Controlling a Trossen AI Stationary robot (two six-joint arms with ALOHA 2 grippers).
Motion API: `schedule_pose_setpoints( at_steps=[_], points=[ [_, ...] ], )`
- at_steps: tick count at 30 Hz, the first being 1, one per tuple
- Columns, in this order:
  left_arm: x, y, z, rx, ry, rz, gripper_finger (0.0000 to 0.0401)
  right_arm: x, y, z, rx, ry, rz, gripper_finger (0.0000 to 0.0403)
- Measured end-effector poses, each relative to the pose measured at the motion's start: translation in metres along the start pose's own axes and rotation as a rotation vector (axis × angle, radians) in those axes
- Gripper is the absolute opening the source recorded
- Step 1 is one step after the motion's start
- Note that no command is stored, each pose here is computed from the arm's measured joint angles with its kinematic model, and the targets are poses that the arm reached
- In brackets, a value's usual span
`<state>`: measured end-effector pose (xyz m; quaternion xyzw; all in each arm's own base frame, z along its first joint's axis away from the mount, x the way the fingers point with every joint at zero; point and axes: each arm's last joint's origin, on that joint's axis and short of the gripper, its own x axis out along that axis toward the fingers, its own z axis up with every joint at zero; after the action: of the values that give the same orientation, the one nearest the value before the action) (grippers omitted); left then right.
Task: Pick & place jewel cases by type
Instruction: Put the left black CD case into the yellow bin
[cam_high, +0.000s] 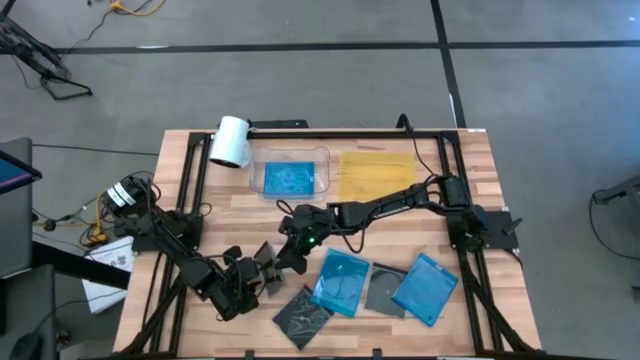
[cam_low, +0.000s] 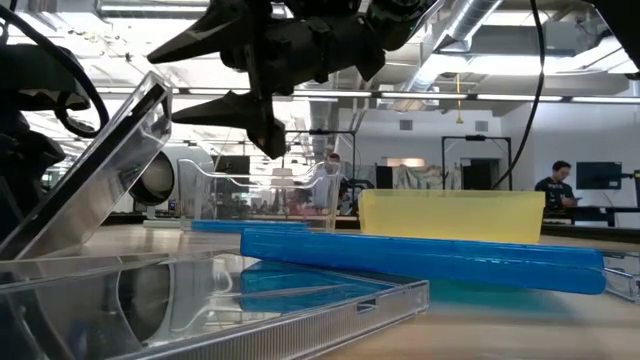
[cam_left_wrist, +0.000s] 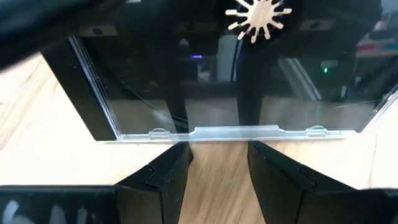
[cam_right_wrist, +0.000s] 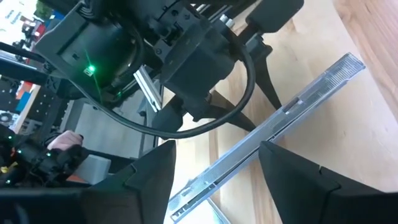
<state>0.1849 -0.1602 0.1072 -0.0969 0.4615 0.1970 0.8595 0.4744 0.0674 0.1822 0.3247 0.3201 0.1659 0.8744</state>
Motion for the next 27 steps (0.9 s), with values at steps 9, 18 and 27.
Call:
schedule_pose_setpoints(
  at_steps=[9,18,27],
  points=[
    [-0.0007,0.0012,-0.0006,0.023,-0.047,0.026,0.016,0.0001,0.0012,0.0027,-0.025,-0.028,0.014,0.0221],
    [0.0006,0.0041,0.0004,0.028,-0.094,0.067,0.016,0.0033,-0.0023,-0.0013,-0.014,-0.015,0.01,0.0221],
    [0.0017,0.0045,0.004,0.009,-0.08,0.06,0.016,0.0011,-0.0063,-0.002,0.013,-0.015,-0.064,0.0221]
  ],
)
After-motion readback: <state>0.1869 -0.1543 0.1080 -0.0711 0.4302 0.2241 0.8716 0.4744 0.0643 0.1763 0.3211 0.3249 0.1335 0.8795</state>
